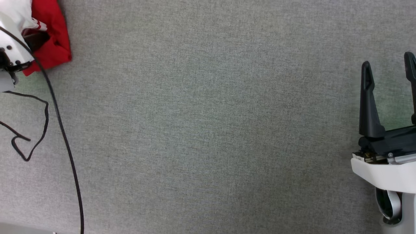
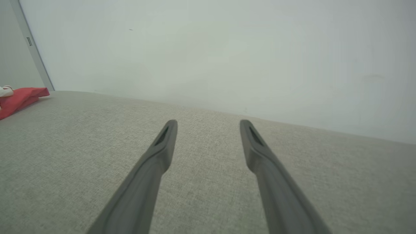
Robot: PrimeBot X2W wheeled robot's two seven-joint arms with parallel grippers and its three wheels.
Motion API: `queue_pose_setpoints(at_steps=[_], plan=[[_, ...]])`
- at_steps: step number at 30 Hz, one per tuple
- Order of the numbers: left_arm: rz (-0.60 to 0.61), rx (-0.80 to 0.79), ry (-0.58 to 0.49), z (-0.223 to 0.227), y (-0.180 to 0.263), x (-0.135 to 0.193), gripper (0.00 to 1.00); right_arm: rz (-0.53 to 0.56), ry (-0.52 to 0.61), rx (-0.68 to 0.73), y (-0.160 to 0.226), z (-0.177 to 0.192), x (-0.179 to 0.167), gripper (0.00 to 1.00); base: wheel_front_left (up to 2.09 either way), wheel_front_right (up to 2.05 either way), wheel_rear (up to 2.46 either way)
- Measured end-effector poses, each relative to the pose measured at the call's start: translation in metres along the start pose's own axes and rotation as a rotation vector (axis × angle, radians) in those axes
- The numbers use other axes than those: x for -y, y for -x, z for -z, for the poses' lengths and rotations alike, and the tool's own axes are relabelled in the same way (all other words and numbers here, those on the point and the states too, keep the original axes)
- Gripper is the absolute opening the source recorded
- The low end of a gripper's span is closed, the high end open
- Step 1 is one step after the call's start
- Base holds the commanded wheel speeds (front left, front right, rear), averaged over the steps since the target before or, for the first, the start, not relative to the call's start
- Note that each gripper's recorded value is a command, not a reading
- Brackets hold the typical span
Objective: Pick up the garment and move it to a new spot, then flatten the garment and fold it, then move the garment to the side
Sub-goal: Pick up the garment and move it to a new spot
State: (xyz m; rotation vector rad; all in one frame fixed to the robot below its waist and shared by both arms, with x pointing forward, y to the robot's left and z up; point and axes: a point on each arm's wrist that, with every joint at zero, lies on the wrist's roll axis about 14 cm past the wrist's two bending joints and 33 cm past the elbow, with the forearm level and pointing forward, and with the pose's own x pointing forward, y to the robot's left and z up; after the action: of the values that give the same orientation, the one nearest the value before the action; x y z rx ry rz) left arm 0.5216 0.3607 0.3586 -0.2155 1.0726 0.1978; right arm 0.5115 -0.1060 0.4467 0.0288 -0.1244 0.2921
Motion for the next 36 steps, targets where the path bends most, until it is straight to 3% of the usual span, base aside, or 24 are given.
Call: queue_pose_setpoints(at_steps=[6, 10, 17, 22, 28, 36], plan=[[-0.027, 0.114, -0.097, -0.018, 0.020, -0.002, 0.00, 0.014, -0.009, 0.027, 0.000, -0.015, 0.001, 1.00, 0.00, 0.00, 0.00], [-0.045, 0.294, -0.204, -0.056, 0.059, -0.001, 0.00, 0.010, -0.024, 0.054, 0.002, -0.032, -0.005, 1.00, 0.00, 0.00, 0.00], [0.026, 0.543, -0.408, -0.104, 0.137, 0.044, 0.00, -0.009, -0.044, 0.118, 0.008, -0.068, -0.019, 1.00, 0.00, 0.00, 0.00], [0.142, 0.717, -0.565, -0.124, 0.192, 0.107, 0.00, 0.001, -0.038, 0.152, 0.017, -0.090, -0.019, 1.00, 0.00, 0.00, 0.00], [0.357, 0.831, -0.731, -0.118, 0.225, 0.202, 0.00, 0.057, -0.033, 0.169, 0.033, -0.105, -0.001, 1.00, 0.00, 0.00, 0.00], [0.661, 0.807, -0.923, -0.060, 0.219, 0.324, 0.00, 0.183, -0.030, 0.181, 0.061, -0.118, 0.041, 1.00, 0.00, 0.00, 0.00]])
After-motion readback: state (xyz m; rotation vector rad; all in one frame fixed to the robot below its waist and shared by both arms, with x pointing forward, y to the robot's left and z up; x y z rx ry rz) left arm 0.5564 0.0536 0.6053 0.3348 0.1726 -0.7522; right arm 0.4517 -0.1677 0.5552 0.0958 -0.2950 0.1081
